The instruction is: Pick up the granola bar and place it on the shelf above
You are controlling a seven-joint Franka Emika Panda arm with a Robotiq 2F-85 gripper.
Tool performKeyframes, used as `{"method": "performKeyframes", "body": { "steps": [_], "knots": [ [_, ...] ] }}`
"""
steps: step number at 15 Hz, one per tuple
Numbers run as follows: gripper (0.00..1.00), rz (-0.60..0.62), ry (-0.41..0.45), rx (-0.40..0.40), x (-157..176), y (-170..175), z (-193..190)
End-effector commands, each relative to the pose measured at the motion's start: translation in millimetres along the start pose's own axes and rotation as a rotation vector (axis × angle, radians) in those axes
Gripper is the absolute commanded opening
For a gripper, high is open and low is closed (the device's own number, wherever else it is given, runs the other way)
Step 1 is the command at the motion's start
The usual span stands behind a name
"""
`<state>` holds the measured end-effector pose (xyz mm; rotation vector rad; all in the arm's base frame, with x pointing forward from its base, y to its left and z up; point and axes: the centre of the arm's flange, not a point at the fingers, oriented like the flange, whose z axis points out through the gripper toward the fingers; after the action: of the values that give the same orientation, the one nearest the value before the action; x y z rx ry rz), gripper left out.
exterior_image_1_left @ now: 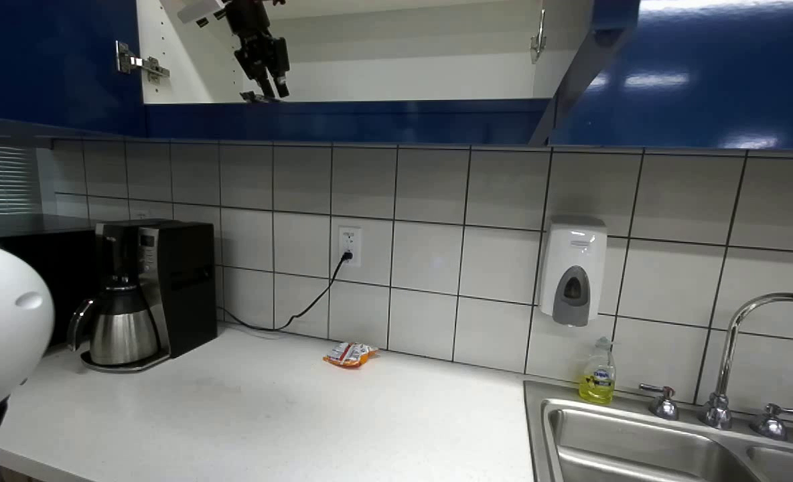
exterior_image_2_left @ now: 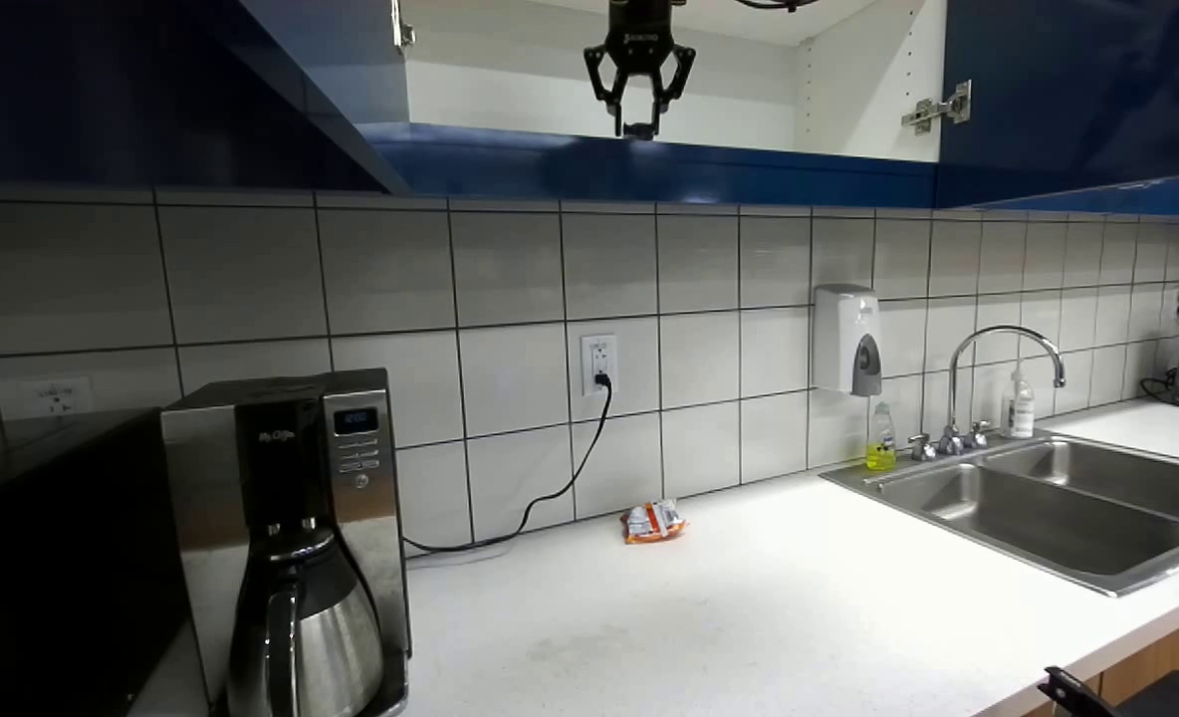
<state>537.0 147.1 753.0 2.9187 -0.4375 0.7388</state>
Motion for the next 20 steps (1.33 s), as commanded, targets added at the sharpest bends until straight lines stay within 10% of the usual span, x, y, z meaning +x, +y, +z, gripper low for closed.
{"method": "performKeyframes", "body": {
  "steps": [1,4,20],
  "knots": [
    [0.82,0.035,-0.009,-0.02,14,-2,-2],
    [1.0,0.038,-0.006,-0.014,10,0,-1],
    [1.0,-0.002,0.1,-0.001,-74,13,-14]
  ]
}}
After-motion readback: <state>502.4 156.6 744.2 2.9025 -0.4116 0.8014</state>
